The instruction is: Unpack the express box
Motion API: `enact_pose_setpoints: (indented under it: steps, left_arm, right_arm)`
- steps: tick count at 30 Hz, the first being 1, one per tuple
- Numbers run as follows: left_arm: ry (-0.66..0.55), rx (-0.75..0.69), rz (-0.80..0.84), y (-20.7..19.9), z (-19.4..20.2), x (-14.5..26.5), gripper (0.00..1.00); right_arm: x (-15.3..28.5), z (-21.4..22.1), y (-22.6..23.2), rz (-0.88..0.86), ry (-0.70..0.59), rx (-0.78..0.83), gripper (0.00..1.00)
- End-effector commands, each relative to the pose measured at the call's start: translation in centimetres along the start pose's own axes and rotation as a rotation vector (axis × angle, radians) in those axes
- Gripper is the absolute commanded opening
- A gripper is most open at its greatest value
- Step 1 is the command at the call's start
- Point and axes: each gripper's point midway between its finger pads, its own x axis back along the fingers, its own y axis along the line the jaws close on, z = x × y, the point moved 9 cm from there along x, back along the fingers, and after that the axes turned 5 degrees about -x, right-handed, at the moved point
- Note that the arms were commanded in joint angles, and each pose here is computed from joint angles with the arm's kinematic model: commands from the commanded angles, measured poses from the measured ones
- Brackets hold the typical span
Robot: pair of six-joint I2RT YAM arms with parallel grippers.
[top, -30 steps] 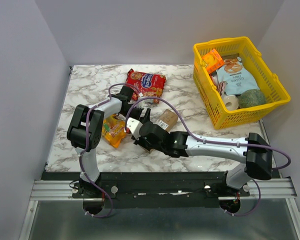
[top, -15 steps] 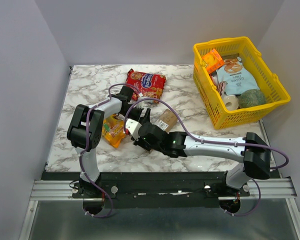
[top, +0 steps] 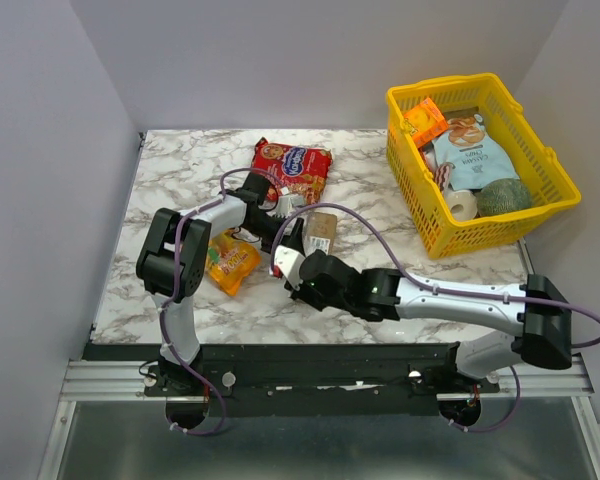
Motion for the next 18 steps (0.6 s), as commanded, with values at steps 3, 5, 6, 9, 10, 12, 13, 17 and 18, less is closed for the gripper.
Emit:
enact_pose_setpoints:
  steps: [3, 5, 6, 9, 10, 12, 13, 17, 18]
  left_arm:
    - [0.049, -0.022, -0.152, 2.9, 0.9, -0.5, 0.98]
    - [0.055, -0.024, -0.146, 3.0, 1.0, -0.6, 0.98]
    - [0.056, -0.025, -0.142, 2.9, 1.0, -0.7, 0.98]
    - [0.061, -0.026, -0.13, 3.0, 0.9, -0.8, 0.98]
    - [0.069, -0.02, -0.126, 3.1, 1.1, -1.0, 0.98]
    - [0.074, -0.025, -0.122, 3.1, 1.0, -1.1, 0.98]
    - [0.079, -0.024, -0.121, 3.1, 1.1, -1.2, 0.98]
    - [0.09, -0.041, -0.114, 2.8, 1.1, -1.4, 0.98]
    - [0.092, -0.046, -0.114, 2.8, 1.2, -1.5, 0.98]
  right_arm:
    - [3.2, 4.4, 0.1, -0.085, 0.193, -0.003, 0.0]
    - [3.4, 4.8, -0.2, -0.09, 0.203, 0.001, 0.01]
    - [3.5, 5.1, -0.3, -0.089, 0.212, 0.012, 0.01]
    - [3.3, 5.1, -1.1, -0.08, 0.207, 0.051, 0.0]
    - [3.1, 5.0, -1.4, -0.081, 0.205, 0.081, 0.0]
    - [3.0, 4.8, -1.7, -0.073, 0.204, 0.109, 0.0]
    - [3.0, 4.3, -2.0, -0.074, 0.193, 0.13, 0.0]
    - [4.3, 2.3, -1.9, -0.224, 0.114, 0.181, 0.0]
    - [4.7, 1.6, -1.8, -0.248, 0.06, 0.198, 0.0]
